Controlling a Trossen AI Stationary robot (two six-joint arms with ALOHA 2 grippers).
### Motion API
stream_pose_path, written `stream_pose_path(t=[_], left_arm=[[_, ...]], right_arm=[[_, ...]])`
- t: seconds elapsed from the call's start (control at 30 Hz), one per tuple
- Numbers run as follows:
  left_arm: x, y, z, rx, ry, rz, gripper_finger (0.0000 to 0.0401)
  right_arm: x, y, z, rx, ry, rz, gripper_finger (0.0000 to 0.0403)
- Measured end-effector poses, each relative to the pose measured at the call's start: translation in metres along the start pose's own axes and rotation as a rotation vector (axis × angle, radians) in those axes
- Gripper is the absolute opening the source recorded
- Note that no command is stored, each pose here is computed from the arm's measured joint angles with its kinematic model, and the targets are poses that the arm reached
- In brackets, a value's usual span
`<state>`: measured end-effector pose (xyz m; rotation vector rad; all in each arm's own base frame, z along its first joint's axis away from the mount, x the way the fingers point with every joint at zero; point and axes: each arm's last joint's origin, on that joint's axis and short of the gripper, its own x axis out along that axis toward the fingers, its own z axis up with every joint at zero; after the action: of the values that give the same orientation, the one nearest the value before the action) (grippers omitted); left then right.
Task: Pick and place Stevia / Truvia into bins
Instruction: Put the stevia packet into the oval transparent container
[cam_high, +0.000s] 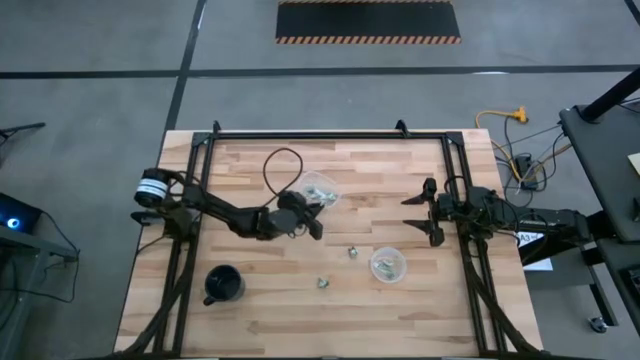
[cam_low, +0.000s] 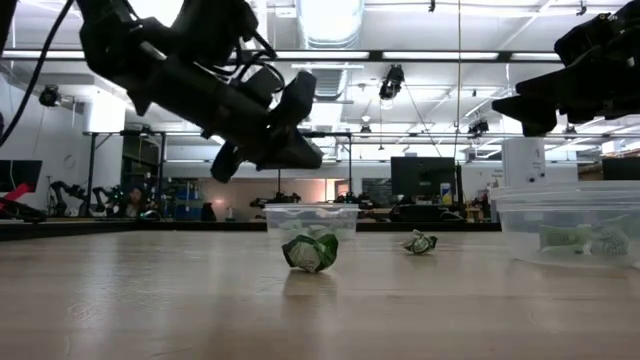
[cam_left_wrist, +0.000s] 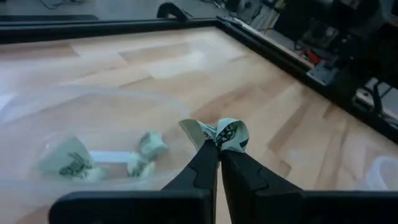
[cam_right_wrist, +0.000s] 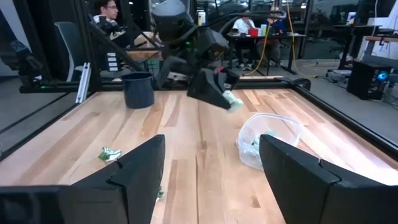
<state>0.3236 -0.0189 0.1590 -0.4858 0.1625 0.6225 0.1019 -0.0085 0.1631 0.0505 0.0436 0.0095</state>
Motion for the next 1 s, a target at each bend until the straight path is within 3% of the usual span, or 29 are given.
stream_pose_path(t=[0.3,1.0], left_arm=[[0.013,0.004,0.019,0.002,-0.020,-0.019,0.0000],[0.023,0.022,0.025,0.017,-0.010,0.037,0.0000]], right_arm=[[0.000,0.000,0.000,0.000,0.001,0.000,0.0256],[0.000,0.000,0.000,0.000,0.000,0.000,0.0249]])
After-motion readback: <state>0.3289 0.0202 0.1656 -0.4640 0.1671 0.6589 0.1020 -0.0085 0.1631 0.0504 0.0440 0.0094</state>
